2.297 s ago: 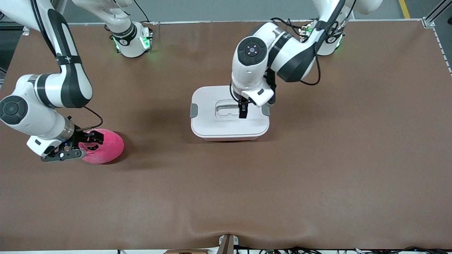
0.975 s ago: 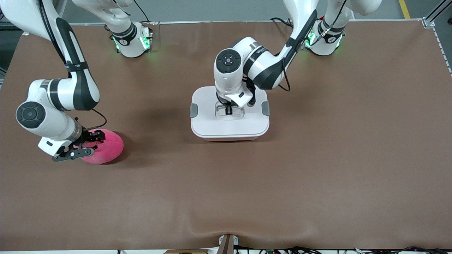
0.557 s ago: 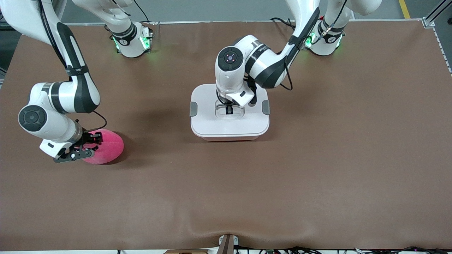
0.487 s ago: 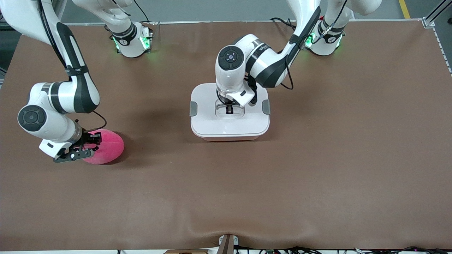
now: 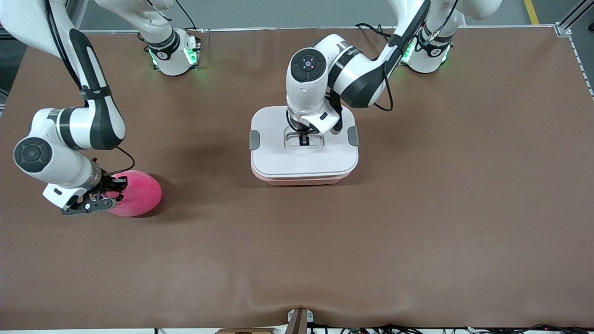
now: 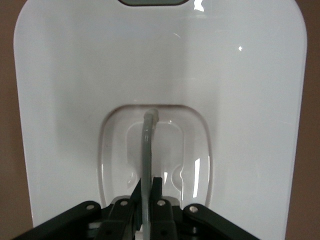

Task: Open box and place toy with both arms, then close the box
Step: 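Lift the lid off with the left gripper while the right gripper lifts the toy, then carry the pink toy into the open box with the right gripper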

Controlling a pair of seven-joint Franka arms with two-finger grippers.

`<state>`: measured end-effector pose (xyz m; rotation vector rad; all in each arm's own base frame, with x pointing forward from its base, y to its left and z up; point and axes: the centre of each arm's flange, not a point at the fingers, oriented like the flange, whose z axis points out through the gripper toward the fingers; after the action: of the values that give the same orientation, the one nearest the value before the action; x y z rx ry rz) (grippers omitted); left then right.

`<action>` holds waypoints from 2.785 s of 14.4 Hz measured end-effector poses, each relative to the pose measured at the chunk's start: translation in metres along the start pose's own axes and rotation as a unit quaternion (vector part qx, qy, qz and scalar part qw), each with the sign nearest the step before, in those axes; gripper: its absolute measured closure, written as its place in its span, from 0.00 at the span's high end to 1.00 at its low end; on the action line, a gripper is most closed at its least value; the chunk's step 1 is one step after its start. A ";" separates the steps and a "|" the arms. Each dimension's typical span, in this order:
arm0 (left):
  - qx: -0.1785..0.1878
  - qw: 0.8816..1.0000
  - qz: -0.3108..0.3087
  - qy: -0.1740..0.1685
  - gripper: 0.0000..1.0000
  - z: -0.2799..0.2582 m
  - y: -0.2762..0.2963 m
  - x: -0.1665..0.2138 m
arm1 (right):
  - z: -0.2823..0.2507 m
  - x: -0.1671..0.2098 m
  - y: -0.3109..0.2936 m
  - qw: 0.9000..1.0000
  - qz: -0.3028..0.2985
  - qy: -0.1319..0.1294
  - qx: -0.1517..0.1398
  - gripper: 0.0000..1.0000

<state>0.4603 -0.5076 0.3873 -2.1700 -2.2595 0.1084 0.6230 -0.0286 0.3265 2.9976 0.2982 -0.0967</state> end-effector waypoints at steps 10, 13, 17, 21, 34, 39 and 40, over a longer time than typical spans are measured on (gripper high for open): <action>0.007 1.000 0.009 0.015 0.07 -0.028 0.060 0.087 | -0.144 0.007 -0.072 0.976 -0.210 0.056 -0.024 0.13; 0.011 1.000 0.023 0.016 0.07 -0.032 0.080 0.128 | -0.184 -0.003 -0.113 0.948 -0.304 0.082 -0.037 0.13; 0.017 0.999 0.034 0.016 0.07 -0.032 0.107 0.180 | -0.213 -0.014 -0.203 0.889 -0.443 0.102 -0.050 0.13; 0.019 0.999 0.043 0.013 0.07 -0.033 0.131 0.224 | -0.223 -0.032 -0.287 0.836 -0.535 0.110 -0.058 0.13; 0.023 0.996 0.088 0.019 0.07 -0.018 0.171 0.335 | -0.237 -0.107 -0.482 0.704 -0.686 0.006 -0.184 0.13; 0.021 0.995 0.097 0.032 0.07 -0.017 0.170 0.334 | -0.195 -0.110 -0.549 0.692 -0.690 -0.028 -0.210 0.13; 0.020 0.995 0.097 0.032 0.07 -0.017 0.170 0.334 | -0.190 -0.110 -0.553 0.689 -0.692 -0.031 -0.213 0.13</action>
<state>0.6171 -0.1665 0.3810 -2.3312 -1.9908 0.0836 0.4140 0.5136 0.4563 1.6481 2.0819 -0.2087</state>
